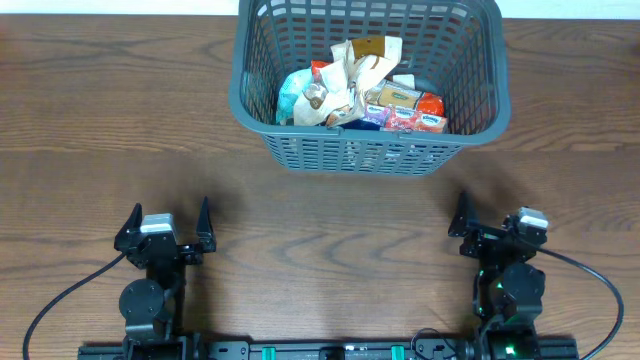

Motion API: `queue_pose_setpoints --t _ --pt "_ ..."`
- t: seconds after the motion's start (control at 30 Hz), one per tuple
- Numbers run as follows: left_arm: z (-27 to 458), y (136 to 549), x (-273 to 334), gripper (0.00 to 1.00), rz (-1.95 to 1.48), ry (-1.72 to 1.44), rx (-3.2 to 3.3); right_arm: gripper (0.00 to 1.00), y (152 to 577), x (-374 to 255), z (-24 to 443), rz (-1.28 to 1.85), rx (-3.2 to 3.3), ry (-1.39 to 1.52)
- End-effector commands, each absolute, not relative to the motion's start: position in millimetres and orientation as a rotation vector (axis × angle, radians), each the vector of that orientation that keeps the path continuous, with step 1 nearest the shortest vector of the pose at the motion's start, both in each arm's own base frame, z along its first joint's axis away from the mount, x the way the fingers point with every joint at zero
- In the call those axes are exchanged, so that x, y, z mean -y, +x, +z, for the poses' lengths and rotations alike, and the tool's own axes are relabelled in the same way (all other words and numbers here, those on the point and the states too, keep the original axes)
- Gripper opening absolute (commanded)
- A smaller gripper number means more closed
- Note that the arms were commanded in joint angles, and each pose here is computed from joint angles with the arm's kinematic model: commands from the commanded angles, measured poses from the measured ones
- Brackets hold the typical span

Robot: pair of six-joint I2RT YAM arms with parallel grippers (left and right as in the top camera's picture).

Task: Pack container

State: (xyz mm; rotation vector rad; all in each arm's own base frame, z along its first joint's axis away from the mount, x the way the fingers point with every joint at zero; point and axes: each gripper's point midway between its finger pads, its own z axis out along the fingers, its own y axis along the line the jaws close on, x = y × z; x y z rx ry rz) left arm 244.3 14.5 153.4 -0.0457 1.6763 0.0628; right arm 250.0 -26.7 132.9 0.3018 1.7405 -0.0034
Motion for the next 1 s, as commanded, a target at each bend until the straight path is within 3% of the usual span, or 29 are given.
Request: queue_pose_setpoints --t 0.0,0.97 --pt "136.3 243.2 -17.9 0.99 0.072 -0.067 -1.726 0.99 249.1 20.6 132.3 -0.023 -1.739 0.216" --pt "136.4 243.2 -18.1 0.99 0.073 -0.068 -1.726 0.99 248.5 13.3 141.6 -0.147 -1.713 -0.006"
